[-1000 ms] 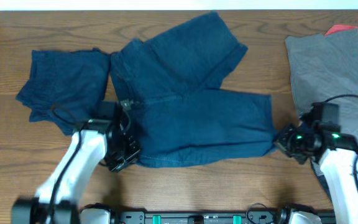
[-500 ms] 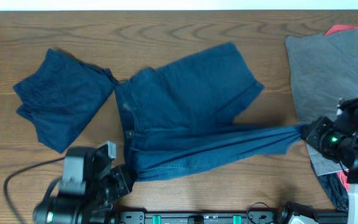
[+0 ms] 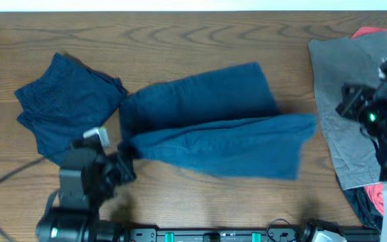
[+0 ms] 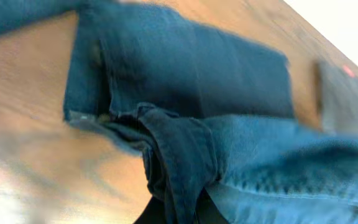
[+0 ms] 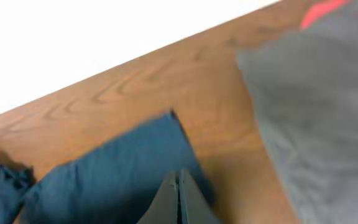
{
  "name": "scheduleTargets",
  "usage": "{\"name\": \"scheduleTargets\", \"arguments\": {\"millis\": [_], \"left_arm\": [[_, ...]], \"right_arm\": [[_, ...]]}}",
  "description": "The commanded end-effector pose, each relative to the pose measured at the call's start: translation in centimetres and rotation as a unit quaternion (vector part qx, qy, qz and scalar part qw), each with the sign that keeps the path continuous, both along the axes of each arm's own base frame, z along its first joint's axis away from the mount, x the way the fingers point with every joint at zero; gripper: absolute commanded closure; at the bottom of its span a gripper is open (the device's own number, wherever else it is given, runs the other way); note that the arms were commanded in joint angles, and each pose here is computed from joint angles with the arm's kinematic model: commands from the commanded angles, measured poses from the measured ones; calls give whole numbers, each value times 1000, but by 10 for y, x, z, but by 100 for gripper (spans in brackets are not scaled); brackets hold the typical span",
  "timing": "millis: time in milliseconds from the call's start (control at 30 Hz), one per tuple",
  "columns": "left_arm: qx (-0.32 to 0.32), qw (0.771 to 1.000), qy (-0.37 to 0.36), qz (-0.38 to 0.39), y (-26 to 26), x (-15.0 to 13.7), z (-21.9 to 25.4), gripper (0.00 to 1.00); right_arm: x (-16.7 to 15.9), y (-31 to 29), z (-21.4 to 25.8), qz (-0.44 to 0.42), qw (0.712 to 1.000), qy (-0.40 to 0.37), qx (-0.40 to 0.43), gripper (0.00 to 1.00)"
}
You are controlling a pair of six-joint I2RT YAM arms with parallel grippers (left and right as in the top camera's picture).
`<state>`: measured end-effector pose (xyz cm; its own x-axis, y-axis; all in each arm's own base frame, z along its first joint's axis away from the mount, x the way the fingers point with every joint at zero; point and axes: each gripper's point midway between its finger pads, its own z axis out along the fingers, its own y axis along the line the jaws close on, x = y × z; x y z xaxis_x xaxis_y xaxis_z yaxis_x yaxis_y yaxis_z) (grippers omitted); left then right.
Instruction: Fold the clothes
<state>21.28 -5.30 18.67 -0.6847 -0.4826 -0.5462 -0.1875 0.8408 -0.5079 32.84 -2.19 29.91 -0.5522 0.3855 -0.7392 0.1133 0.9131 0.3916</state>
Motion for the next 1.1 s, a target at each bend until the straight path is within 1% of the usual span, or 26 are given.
{"name": "scheduleTargets", "arguments": {"millis": [0,67,133,200,233,300,367,400,467,500,600,667,800,867,967,1067], "left_arm": [[51,996,16,71,27,28,-11,94],[60,995,28,76,27,47,-22,94],[51,994,53,81,24,62,-38,94],[39,992,87,78,18,67,-56,94],[34,991,105,70,14,68,-66,94],[30,988,136,61,10,68,-82,94],[32,986,153,59,10,67,-91,94],[33,985,158,59,10,66,-93,94],[33,985,161,59,10,66,-94,94],[32,985,159,59,9,65,-93,94],[32,986,155,59,10,63,-89,94],[32,985,156,59,10,61,-88,94],[35,983,170,59,11,53,-90,94],[36,982,178,59,11,50,-92,94],[38,980,188,59,12,45,-94,94],[38,979,192,59,12,43,-95,94]], "right_arm": [[27,8,-10,22,1000,4,-16,99],[45,14,-23,34,999,11,-13,99],[59,22,-42,46,998,33,-8,99],[62,28,-63,56,996,66,0,99],[59,33,-74,65,994,88,7,98],[42,44,-97,80,985,148,28,92],[25,50,-114,87,975,200,38,89],[14,53,-122,89,969,228,43,85],[-4,59,-136,85,955,277,57,66],[-11,64,-142,85,949,297,67,62],[-26,86,-159,111,930,337,97,58],[-30,96,-172,100,921,360,109,57],[-27,105,-204,62,916,382,109,56],[-21,107,-221,60,921,375,93,56],[-16,102,-247,33,923,377,62,56],[-7,100,-260,24,928,368,51,56]]}}
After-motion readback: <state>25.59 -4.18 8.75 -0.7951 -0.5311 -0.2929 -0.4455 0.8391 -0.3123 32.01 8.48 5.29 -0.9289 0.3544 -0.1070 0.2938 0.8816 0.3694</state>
